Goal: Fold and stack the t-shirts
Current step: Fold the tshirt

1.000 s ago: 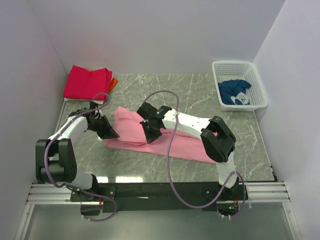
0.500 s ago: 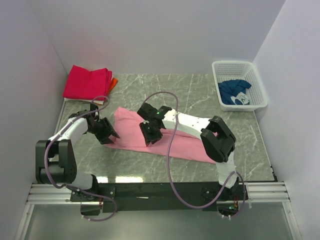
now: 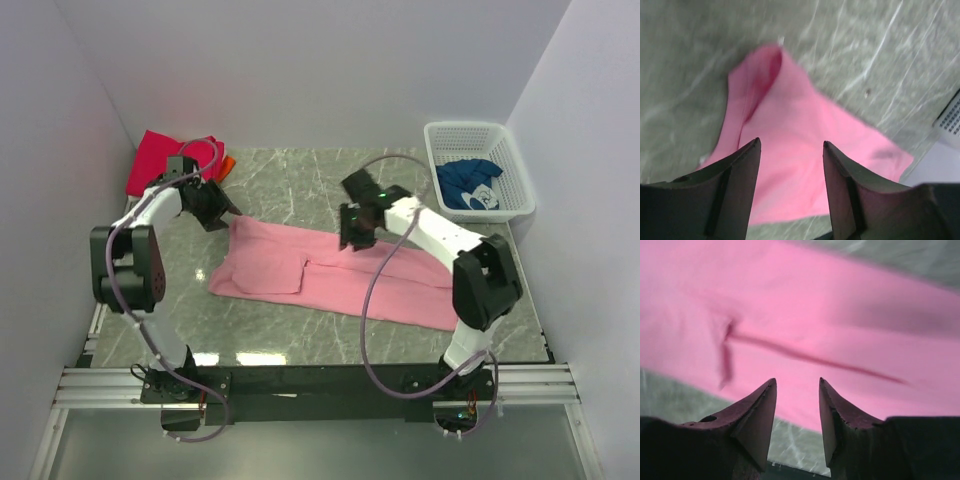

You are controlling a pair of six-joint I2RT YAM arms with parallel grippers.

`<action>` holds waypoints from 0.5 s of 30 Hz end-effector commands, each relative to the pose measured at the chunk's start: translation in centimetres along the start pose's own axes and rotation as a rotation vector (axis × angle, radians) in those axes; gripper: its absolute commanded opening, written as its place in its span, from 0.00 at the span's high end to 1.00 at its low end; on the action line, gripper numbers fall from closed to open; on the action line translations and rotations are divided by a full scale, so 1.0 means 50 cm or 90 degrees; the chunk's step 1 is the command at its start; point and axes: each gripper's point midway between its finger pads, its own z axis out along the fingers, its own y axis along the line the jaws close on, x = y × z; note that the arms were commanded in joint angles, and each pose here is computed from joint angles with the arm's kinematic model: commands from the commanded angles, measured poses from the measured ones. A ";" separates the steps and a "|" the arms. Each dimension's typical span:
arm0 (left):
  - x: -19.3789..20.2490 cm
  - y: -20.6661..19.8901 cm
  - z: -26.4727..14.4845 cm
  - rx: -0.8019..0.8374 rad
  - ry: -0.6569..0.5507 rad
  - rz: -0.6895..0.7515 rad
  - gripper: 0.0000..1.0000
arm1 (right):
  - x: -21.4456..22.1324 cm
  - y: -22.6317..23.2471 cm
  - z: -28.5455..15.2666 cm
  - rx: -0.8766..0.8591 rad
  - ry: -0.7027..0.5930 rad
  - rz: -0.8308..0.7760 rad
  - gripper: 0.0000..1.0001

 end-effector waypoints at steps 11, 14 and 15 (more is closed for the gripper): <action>-0.079 -0.050 0.113 0.055 0.023 -0.038 0.43 | -0.041 -0.269 0.048 0.131 -0.048 0.171 0.54; -0.071 -0.041 0.135 0.057 0.041 -0.051 0.45 | -0.028 -0.292 0.074 0.136 -0.034 0.188 0.54; -0.070 -0.037 0.143 0.054 0.049 -0.053 0.46 | -0.026 -0.298 0.079 0.139 -0.029 0.193 0.54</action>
